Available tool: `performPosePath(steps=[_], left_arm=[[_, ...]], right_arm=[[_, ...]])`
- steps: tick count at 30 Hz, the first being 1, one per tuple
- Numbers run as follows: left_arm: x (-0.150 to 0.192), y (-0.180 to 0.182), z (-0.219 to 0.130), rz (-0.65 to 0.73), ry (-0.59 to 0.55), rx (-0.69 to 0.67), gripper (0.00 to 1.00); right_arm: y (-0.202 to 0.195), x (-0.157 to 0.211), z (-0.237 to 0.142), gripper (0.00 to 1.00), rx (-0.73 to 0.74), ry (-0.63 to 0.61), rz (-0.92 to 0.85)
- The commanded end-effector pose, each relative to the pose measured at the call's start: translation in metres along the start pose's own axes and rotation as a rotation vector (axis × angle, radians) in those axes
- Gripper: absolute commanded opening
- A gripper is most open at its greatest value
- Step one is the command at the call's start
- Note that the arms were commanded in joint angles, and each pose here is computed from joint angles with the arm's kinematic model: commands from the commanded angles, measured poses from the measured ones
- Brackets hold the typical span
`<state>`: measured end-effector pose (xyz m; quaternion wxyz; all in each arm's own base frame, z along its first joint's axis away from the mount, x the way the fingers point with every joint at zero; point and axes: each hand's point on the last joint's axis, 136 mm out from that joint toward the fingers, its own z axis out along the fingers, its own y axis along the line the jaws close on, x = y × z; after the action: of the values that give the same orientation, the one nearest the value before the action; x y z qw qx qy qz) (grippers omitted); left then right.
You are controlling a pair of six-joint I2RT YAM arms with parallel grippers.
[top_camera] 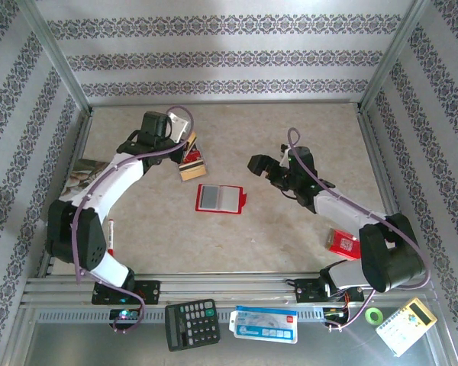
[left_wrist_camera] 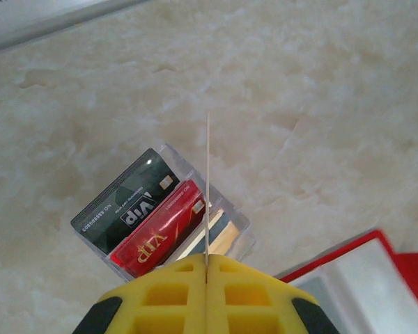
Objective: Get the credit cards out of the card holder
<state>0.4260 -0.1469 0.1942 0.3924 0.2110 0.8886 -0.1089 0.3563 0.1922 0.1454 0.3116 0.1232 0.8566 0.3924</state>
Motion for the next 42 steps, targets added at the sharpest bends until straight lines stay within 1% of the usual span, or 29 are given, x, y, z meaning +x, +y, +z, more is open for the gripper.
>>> performPosePath(steps=[1, 8, 11, 17, 23, 28, 30, 36, 42], left_arm=[[-0.009, 0.005, 0.005, 0.198, -0.008, 0.019, 0.0], [0.012, -0.009, 0.025, 0.418, 0.072, 0.173, 0.0], [0.018, -0.013, 0.028, 0.487, 0.098, 0.239, 0.0], [0.028, -0.015, 0.034, 0.584, 0.14, 0.295, 0.0], [0.041, -0.001, 0.04, 0.597, 0.209, 0.299, 0.0], [0.056, 0.003, 0.042, 0.609, 0.27, 0.339, 0.0], [0.06, 0.007, 0.047, 0.607, 0.296, 0.335, 0.0], [0.061, 0.003, 0.056, 0.599, 0.273, 0.366, 0.0], [0.064, 0.009, 0.066, 0.618, 0.3, 0.362, 0.0]], right_arm=[[-0.005, 0.004, -0.006, 0.98, 0.01, 0.025, -0.03], [-0.012, 0.006, -0.004, 0.98, 0.023, 0.042, -0.006], [-0.011, 0.007, -0.002, 0.98, 0.018, 0.054, 0.006], [-0.009, 0.008, -0.003, 0.98, 0.01, 0.059, 0.021], [-0.007, 0.009, -0.007, 0.98, 0.009, 0.045, 0.021], [-0.005, 0.009, -0.009, 0.98, 0.01, 0.035, 0.021], [-0.005, 0.01, -0.008, 0.98, 0.01, 0.036, 0.019], [-0.004, 0.013, -0.006, 0.98, 0.009, 0.047, 0.022], [-0.001, 0.013, -0.006, 0.98, 0.007, 0.045, 0.022]])
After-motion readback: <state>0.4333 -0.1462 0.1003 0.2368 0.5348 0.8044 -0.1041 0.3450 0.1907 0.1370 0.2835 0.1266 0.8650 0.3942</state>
